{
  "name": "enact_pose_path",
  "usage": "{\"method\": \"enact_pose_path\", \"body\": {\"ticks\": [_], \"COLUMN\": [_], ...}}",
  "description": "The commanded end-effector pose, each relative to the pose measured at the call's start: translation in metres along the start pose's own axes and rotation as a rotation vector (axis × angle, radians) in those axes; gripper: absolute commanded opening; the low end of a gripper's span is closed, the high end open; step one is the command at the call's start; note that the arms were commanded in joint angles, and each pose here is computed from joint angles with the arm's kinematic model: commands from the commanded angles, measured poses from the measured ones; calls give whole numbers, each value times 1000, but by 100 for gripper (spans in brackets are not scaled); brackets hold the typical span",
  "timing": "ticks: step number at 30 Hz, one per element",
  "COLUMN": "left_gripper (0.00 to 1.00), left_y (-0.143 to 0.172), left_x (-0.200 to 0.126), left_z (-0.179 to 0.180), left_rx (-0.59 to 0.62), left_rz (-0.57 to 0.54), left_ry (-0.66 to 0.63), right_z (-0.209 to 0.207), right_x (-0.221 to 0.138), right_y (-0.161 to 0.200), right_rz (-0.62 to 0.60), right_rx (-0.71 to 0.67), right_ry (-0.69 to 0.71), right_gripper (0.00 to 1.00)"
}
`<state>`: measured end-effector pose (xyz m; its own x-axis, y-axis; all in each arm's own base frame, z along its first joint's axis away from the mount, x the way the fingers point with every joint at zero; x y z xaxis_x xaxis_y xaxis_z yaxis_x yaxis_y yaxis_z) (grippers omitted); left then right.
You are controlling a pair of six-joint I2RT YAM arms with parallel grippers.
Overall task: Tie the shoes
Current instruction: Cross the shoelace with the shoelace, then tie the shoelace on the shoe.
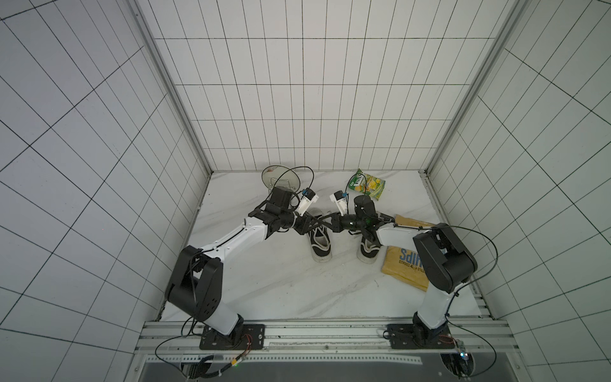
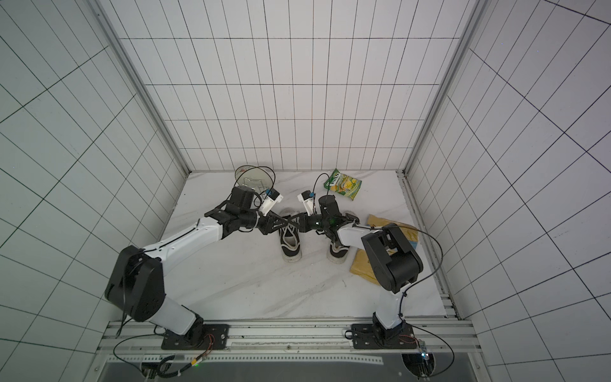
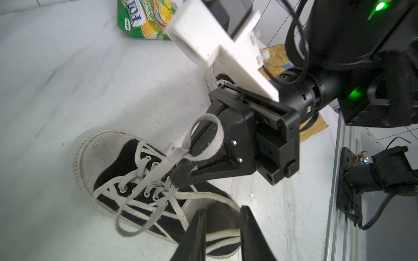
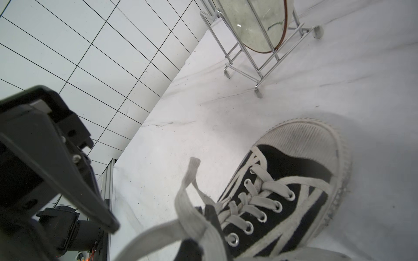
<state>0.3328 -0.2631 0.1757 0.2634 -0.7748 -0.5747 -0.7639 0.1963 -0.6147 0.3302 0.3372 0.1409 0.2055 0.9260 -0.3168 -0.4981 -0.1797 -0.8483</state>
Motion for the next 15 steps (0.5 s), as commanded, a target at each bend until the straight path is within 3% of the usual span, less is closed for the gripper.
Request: {"method": "enact_pose_path", "body": {"ticks": [1,6,15], "left_gripper": [26,27,28], "left_y": [-5,-7,1], "left_x": [9,18,40], "left_z": [24,38,44], "left_rx": [83,138,132], "left_rz": [5,-13,28], "left_ry": [-91,-139,-92], "right_z": [-1,-2,-4], "right_x": [0,0,1], "right_y": [-7,-6,-6], "right_rz": [-12,-10,-9], "right_rx": [25,37,70], "right_ry": [-36,-42,-66], "right_gripper": [7,7,6]}}
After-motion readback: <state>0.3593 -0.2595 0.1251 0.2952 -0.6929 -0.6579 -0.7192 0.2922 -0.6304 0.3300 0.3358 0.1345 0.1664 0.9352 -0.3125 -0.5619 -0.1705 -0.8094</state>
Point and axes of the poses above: each gripper's point midway between its finger pads, its own x axis out along the fingers, its own z axis along the line the jaws close on, y = z × x, the point moved 2 cm from there along -x, back along the fingers, and after that the axes turned 15 degrees about -x, right-handed, at the moved point
